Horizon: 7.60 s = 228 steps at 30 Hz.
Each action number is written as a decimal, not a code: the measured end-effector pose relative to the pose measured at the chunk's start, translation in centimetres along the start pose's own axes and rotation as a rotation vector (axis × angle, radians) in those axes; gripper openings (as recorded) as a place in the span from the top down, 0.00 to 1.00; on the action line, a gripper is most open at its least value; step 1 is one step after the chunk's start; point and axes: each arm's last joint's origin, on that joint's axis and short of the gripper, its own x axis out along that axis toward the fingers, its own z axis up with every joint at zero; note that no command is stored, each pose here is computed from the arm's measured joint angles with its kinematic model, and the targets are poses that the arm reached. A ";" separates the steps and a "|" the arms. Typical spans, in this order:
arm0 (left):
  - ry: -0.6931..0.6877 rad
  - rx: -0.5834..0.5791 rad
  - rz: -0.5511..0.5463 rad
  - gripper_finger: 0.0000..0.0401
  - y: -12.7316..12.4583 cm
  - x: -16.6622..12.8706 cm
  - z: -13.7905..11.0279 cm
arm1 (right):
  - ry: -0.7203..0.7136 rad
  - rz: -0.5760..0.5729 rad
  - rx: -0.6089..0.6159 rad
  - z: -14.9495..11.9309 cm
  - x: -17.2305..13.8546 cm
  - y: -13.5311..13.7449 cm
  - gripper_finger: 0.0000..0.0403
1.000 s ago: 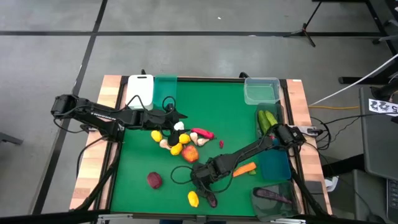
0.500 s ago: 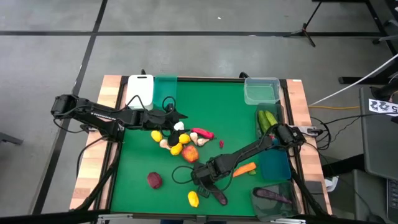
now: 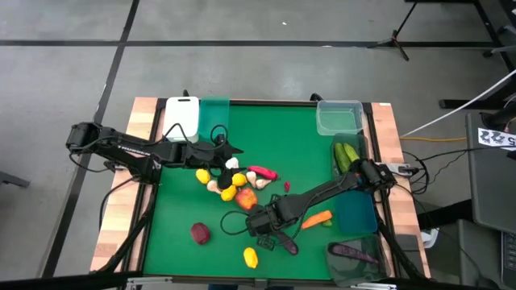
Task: Sort produce into baskets
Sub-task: Put the purple eggplant into the black transparent bin, then put the yellow lemon into the white bin
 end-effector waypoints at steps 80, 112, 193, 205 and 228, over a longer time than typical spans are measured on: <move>0.000 0.021 0.000 0.25 0.0 0.0 0.0 | 0.279 -0.004 -0.642 -22.8 -5.6 8.7 0.81; -0.005 0.026 0.001 0.25 0.0 0.0 0.0 | 0.244 -0.148 -0.600 -24.4 -5.2 8.0 0.81; -0.003 0.386 -1.198 0.25 -18.2 9.1 -5.1 | -0.386 -0.370 -0.279 -16.1 -15.3 3.6 0.36; 0.035 0.369 -1.169 0.25 -16.3 11.1 -5.8 | -0.474 -0.372 -0.261 -15.8 -15.3 3.9 0.36; 0.038 0.603 -1.314 0.25 -15.8 10.7 -7.4 | -0.636 -0.431 -0.165 -13.0 -15.3 3.1 0.36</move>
